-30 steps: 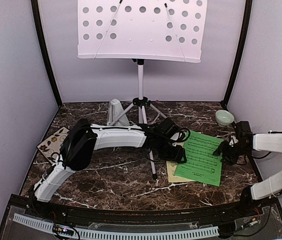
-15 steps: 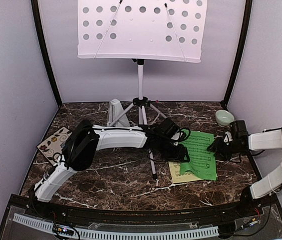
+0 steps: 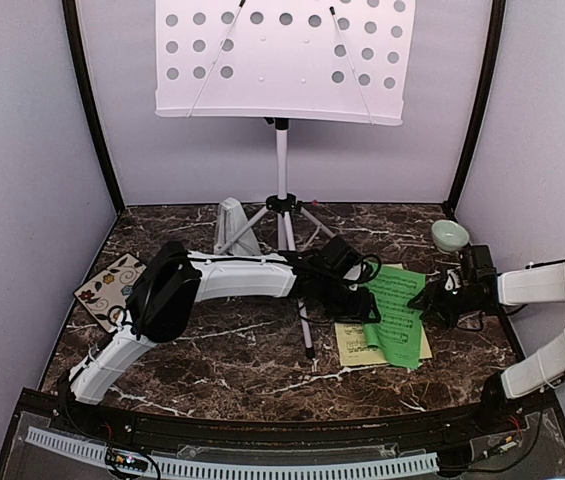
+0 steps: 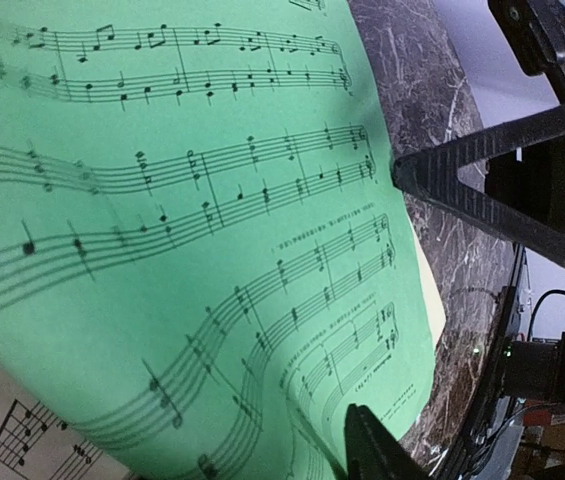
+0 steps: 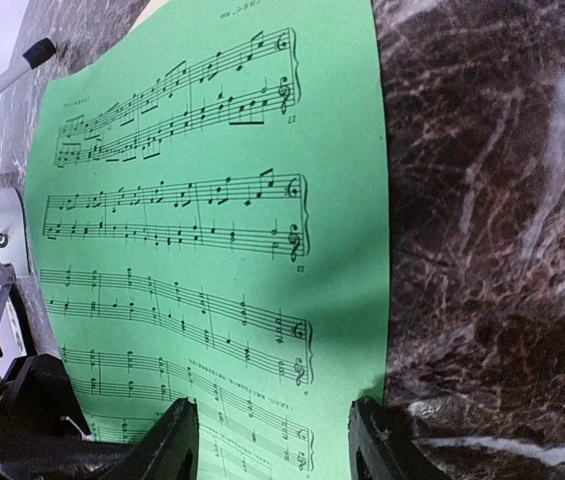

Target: Set up the instrument practice props

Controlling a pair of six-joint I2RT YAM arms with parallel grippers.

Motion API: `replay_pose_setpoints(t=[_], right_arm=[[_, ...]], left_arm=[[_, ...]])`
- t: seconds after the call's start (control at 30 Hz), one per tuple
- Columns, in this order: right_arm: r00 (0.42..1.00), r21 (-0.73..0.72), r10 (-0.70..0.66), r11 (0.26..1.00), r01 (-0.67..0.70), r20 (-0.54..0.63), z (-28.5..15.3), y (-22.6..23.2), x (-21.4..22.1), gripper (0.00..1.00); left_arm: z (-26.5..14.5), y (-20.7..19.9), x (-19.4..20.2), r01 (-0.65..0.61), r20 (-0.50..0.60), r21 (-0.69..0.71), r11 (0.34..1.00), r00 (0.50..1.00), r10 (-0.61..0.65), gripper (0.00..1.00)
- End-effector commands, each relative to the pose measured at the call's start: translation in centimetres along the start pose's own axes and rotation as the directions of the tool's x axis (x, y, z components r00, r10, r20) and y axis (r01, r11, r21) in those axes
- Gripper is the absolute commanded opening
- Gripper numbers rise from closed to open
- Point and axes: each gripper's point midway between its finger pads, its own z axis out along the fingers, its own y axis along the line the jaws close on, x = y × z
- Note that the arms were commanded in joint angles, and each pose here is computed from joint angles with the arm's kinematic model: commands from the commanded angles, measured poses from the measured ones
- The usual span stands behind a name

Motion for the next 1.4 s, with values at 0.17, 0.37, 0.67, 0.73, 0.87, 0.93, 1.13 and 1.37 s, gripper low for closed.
replay_pose_setpoints(t=[0.17, 0.37, 0.67, 0.73, 0.87, 0.93, 1.13, 1.37], right_arm=[[0.997, 0.008, 0.043, 0.999, -0.043, -0.069, -1.0, -0.2, 2.3, 0.56], [0.992, -0.108, -0.097, 0.989, 0.106, 0.079, -4.7, 4.8, -1.7, 0.69], [0.907, -0.247, -0.328, 0.886, 0.393, 0.264, -12.1, 15.0, -5.9, 0.8], [0.85, -0.264, -0.394, 0.829, 0.493, 0.35, -15.1, 18.4, -6.4, 0.81], [0.745, -0.242, -0.485, 0.738, 0.629, 0.458, -19.9, 22.7, -6.5, 0.83], [0.692, -0.198, -0.548, 0.698, 0.688, 0.469, -21.9, 24.1, -6.4, 0.83], [0.605, -0.143, -0.717, 0.597, 0.789, 0.346, -20.5, 24.4, -2.9, 0.81], [0.597, -0.192, -0.745, 0.566, 0.802, 0.298, -21.4, 24.3, 1.7, 0.79]], left_arm=[[-2.3, -1.6, -1.2, -0.044, 0.053, -0.014, 0.999, 0.998, 0.045, 0.34], [-4.7, -3.3, -2.2, -0.154, 0.099, -0.013, 0.988, 0.983, 0.155, 0.24], [-9.0, -6.1, -2.8, -0.377, 0.127, -0.03, 0.926, 0.917, 0.377, 0.16], [-10.0, -6.8, -2.9, -0.409, 0.131, -0.031, 0.912, 0.903, 0.409, 0.14], [-11.3, -7.6, -2.6, -0.469, 0.119, -0.04, 0.882, 0.874, 0.47, 0.12], [-11.9, -7.8, -2.1, -0.516, 0.103, -0.054, 0.855, 0.849, 0.518, 0.12], [-13.3, -7.7, 0.1, -0.602, 0.087, -0.059, 0.796, 0.791, 0.605, 0.1], [-16.4, -8.8, 1.8, -0.746, 0.115, -0.1, 0.659, 0.649, 0.752, 0.11]])
